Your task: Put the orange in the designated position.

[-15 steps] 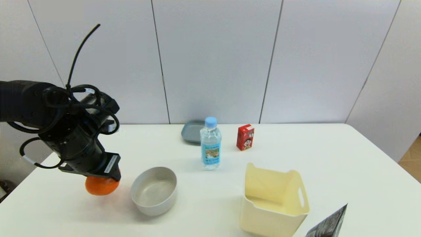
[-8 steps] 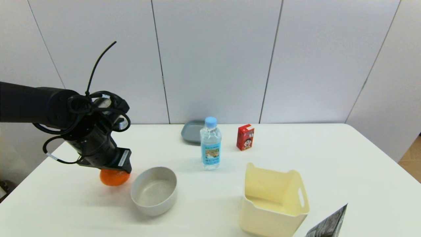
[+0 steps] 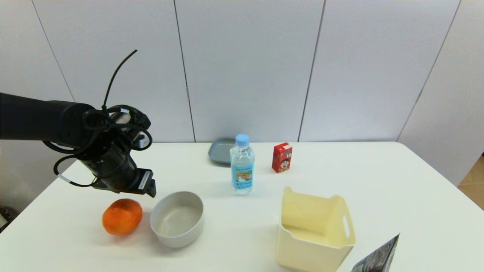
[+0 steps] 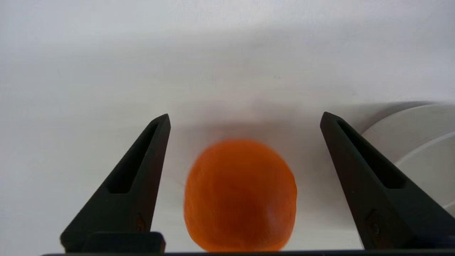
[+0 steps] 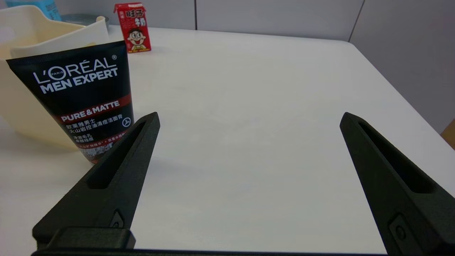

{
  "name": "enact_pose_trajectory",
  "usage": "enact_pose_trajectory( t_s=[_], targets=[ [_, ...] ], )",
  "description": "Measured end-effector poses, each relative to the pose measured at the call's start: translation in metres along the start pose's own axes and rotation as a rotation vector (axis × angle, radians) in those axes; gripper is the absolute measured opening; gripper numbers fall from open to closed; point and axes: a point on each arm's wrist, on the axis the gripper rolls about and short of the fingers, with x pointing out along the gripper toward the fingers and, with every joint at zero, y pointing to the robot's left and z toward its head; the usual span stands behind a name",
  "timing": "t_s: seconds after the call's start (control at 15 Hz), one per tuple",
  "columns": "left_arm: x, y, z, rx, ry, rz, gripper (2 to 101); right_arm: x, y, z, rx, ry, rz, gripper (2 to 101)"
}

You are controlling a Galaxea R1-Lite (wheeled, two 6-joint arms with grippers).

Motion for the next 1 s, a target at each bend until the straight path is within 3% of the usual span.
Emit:
enact_pose_trajectory(
  t_s=[0.2, 0.53, 1.0],
  targets=[
    [-0.028, 0.005, 0.013, -0.020, -0.118, -0.010, 89.4, 0.000, 0.000, 0.000, 0.000, 0.000, 0.000, 100.5],
    [-0.114, 0.023, 0.024, -0.075, -0.432, -0.028, 93.3, 0.000, 0.000, 0.000, 0.000, 0.000, 0.000, 100.5],
    [-0.219, 0.055, -0.034, -0.109, -0.756, 0.015, 96.0, 0.000, 0.000, 0.000, 0.000, 0.000, 0.000, 100.5]
  ],
)
